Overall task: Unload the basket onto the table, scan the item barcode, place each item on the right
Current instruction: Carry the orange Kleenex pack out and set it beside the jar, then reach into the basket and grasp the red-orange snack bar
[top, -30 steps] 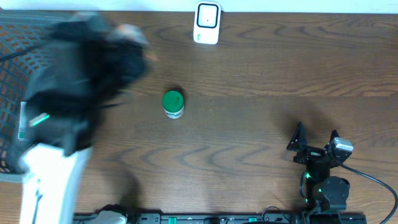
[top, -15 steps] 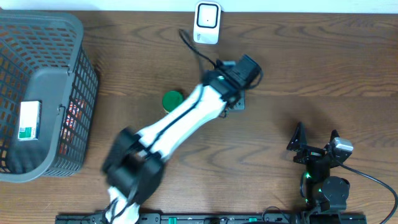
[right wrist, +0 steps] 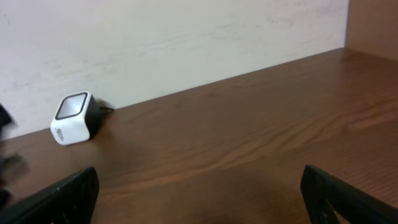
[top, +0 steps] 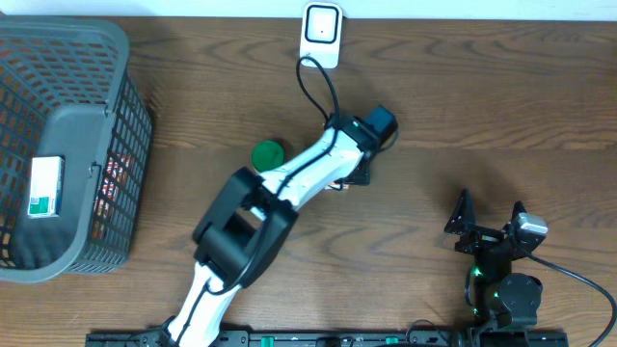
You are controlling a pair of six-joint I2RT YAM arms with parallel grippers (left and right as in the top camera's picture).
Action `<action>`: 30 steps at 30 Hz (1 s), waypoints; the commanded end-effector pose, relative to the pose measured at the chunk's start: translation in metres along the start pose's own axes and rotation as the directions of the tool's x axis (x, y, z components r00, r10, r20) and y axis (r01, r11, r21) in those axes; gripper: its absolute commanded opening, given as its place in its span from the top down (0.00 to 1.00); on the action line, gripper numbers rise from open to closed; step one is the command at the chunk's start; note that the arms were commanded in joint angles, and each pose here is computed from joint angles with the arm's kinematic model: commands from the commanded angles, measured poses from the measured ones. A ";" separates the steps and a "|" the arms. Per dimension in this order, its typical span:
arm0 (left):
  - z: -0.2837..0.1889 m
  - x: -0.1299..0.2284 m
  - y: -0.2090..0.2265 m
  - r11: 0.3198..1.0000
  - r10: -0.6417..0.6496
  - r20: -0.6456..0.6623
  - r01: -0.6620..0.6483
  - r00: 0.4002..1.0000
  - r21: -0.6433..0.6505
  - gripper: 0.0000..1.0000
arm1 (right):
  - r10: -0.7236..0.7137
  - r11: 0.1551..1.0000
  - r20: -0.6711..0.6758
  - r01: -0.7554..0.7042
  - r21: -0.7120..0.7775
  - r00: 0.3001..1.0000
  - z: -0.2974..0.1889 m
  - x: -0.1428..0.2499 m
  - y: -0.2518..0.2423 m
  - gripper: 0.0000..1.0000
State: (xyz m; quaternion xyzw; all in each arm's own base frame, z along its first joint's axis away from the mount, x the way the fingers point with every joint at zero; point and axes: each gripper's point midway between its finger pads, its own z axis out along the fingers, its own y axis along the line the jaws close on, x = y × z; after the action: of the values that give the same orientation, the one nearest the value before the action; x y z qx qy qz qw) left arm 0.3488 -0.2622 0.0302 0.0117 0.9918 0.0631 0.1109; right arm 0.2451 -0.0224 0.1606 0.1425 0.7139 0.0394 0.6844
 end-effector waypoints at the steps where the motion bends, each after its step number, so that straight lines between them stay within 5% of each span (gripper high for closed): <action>1: -0.116 -0.064 0.029 0.994 0.033 0.246 -0.057 0.969 0.092 0.07 | 0.011 1.000 0.001 -0.011 0.011 1.000 0.000 0.000 -0.002 0.01; 5: -0.238 -0.102 0.098 0.985 -0.040 0.472 -0.045 0.881 0.167 0.01 | 0.011 1.000 0.001 -0.011 0.011 1.000 0.000 0.000 -0.002 0.01; 8: -0.316 -0.114 0.182 0.970 -0.212 0.614 0.089 0.760 0.226 0.00 | 0.011 1.000 0.001 -0.011 0.011 1.000 0.000 0.000 -0.002 0.01; 13: -0.364 -0.088 0.332 0.881 -0.465 0.671 0.377 0.577 0.286 0.00 | 0.011 1.000 0.001 -0.011 0.011 1.000 0.000 0.000 -0.002 0.01; 20: -0.296 -0.035 0.459 0.665 -0.710 0.488 0.712 0.508 0.227 0.00 | 0.011 1.000 0.000 -0.011 0.011 1.000 0.000 0.000 -0.002 0.01; 25: -0.210 -0.028 0.482 0.568 -0.804 0.299 0.812 0.514 0.132 0.00 | 0.011 1.000 0.000 -0.011 0.011 1.000 0.000 0.000 -0.002 0.01; 30: -0.136 -0.018 0.481 0.455 -0.885 0.127 0.890 0.448 0.033 0.00 | 0.011 1.000 0.000 -0.011 0.011 1.000 0.000 0.000 -0.002 0.01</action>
State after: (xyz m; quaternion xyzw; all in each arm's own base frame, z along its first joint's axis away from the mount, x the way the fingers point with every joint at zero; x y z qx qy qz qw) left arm 0.3418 0.1959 0.2571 -0.4611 0.8561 0.0198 0.2324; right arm 0.2451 -0.0224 0.1606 0.1425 0.7139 0.0394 0.6844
